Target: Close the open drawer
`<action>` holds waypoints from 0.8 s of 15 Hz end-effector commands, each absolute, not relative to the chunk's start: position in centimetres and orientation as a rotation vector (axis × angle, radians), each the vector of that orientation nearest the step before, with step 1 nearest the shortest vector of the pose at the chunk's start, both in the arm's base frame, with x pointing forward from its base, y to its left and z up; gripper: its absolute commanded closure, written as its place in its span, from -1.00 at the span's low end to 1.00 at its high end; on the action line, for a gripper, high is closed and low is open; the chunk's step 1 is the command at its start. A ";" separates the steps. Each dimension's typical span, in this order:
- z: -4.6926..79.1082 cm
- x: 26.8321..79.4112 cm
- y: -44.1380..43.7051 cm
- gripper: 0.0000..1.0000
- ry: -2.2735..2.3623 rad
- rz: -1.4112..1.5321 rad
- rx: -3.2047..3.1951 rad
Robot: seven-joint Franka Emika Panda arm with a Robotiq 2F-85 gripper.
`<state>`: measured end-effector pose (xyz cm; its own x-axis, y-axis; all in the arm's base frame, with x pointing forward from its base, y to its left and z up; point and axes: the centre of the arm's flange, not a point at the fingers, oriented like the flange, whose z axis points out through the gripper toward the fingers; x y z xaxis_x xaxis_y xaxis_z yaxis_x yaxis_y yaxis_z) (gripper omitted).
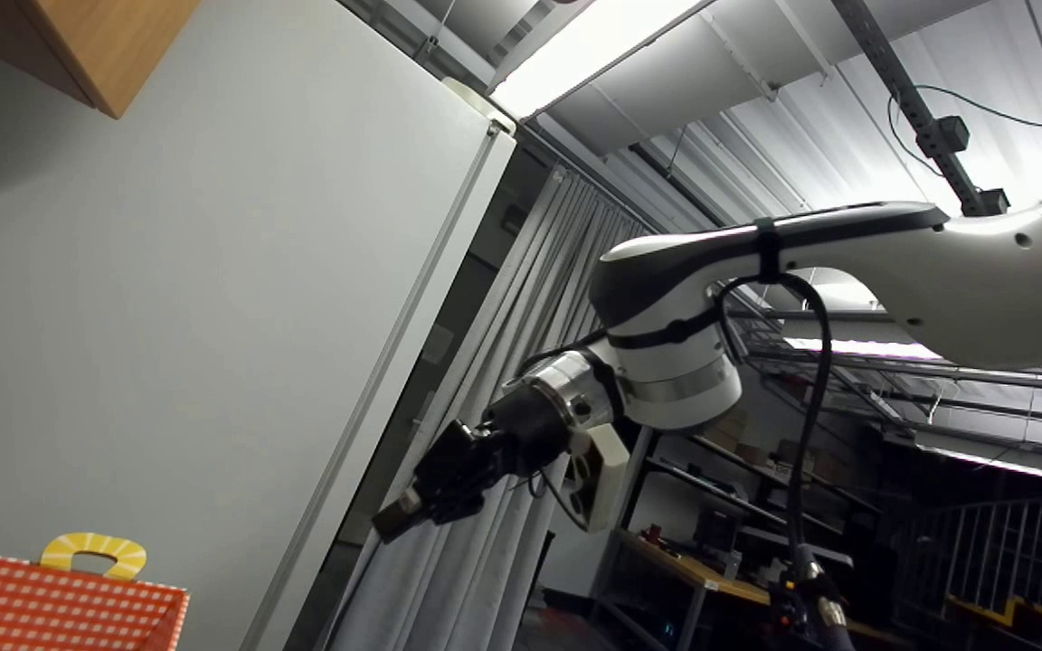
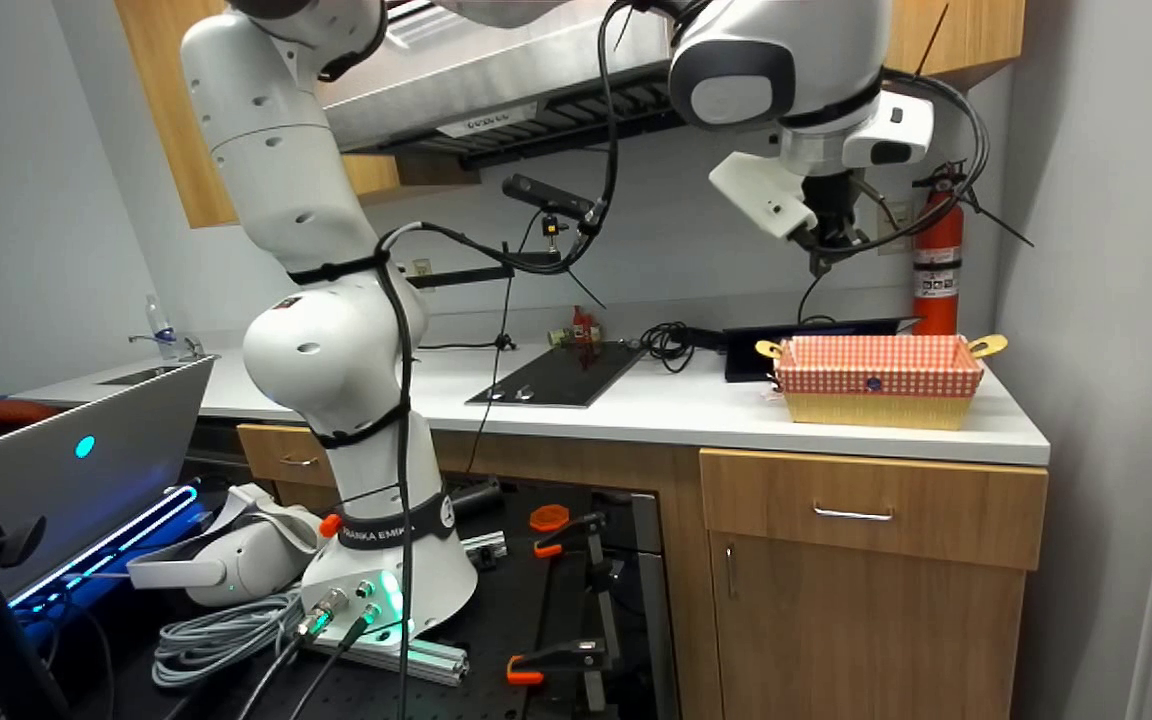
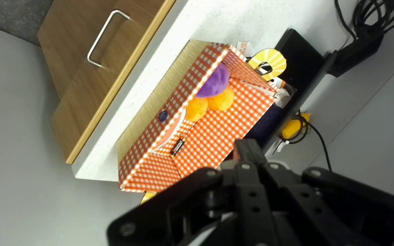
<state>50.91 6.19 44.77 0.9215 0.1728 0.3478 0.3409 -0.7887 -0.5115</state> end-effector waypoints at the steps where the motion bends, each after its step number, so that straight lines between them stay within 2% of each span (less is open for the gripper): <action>1: 46.9 49.1 4.6 1.00 -0.412 -0.395 -2.439; 7: 48.1 48.3 3.2 1.00 -0.420 -0.378 -2.409; 8: 48.2 48.3 3.1 0.48 -0.420 -0.373 -2.409; 9: 48.2 48.2 3.1 0.45 -0.416 -0.371 -2.408; 12: 48.3 48.1 3.0 0.01 -0.413 -0.365 -2.405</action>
